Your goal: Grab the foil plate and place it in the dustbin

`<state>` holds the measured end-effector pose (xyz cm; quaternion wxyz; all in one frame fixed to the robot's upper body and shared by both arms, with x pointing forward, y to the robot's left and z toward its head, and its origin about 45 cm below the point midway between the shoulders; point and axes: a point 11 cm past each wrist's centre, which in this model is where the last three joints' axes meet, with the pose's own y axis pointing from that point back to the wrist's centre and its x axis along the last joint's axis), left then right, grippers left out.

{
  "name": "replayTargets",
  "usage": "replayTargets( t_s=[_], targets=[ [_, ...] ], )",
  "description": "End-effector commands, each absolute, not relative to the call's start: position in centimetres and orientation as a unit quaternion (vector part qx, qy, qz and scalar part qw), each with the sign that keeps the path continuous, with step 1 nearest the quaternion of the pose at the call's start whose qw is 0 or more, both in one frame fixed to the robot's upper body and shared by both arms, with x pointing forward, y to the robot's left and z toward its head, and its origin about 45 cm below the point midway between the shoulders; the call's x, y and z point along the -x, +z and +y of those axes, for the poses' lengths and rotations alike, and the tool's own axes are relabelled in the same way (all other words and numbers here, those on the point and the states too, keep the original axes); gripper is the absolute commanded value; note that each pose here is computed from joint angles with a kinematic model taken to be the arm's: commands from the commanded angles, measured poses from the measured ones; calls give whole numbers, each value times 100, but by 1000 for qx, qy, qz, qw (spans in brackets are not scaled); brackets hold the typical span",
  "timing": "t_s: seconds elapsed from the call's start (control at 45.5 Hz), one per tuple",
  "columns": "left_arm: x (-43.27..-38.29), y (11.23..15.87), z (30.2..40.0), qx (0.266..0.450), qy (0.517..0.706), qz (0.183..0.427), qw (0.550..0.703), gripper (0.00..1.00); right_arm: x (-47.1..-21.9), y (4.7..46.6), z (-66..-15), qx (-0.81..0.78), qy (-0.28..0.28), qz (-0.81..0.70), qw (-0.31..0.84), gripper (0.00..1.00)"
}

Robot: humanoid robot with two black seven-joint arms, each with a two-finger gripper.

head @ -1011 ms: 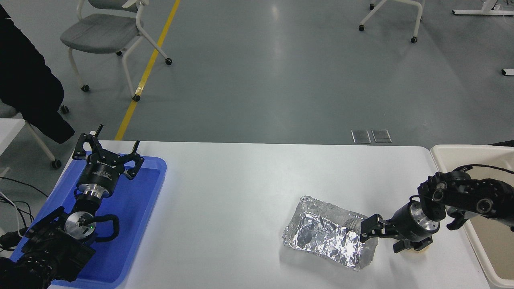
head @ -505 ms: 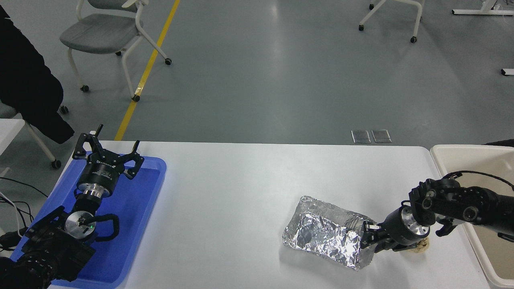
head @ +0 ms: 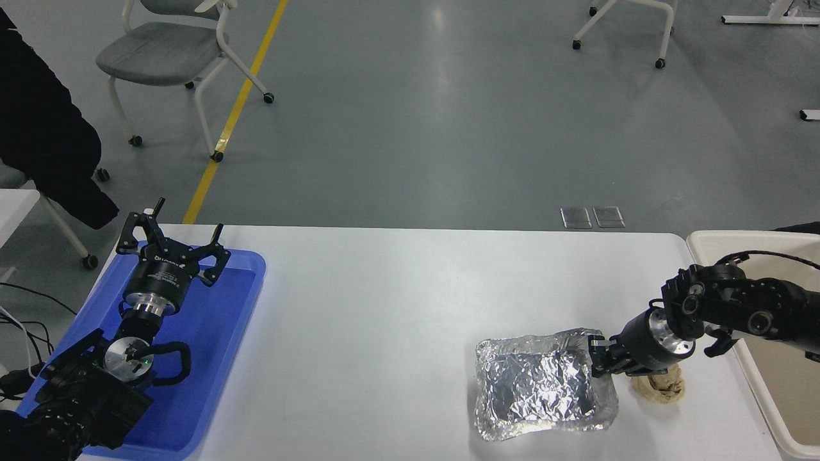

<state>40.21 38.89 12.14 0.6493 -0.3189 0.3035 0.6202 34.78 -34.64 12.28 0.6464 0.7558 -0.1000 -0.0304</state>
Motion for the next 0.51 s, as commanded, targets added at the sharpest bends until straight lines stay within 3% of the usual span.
replayTargets(
  t_s=[0.0,0.242,0.484],
  targets=[
    [-4018,1211,3896,319,621,303,649,100,-3828,1957,-3573,-735,11,-121,667,0],
    [-4016,1211,3896,318,621,303,649,100,-4020,3076,-3540,-703,57,-146,694,0],
    [-4011,1211,3913,318,622,302,648,100,-3840,3893,-3356,-689,86,-132,708,0]
  ],
)
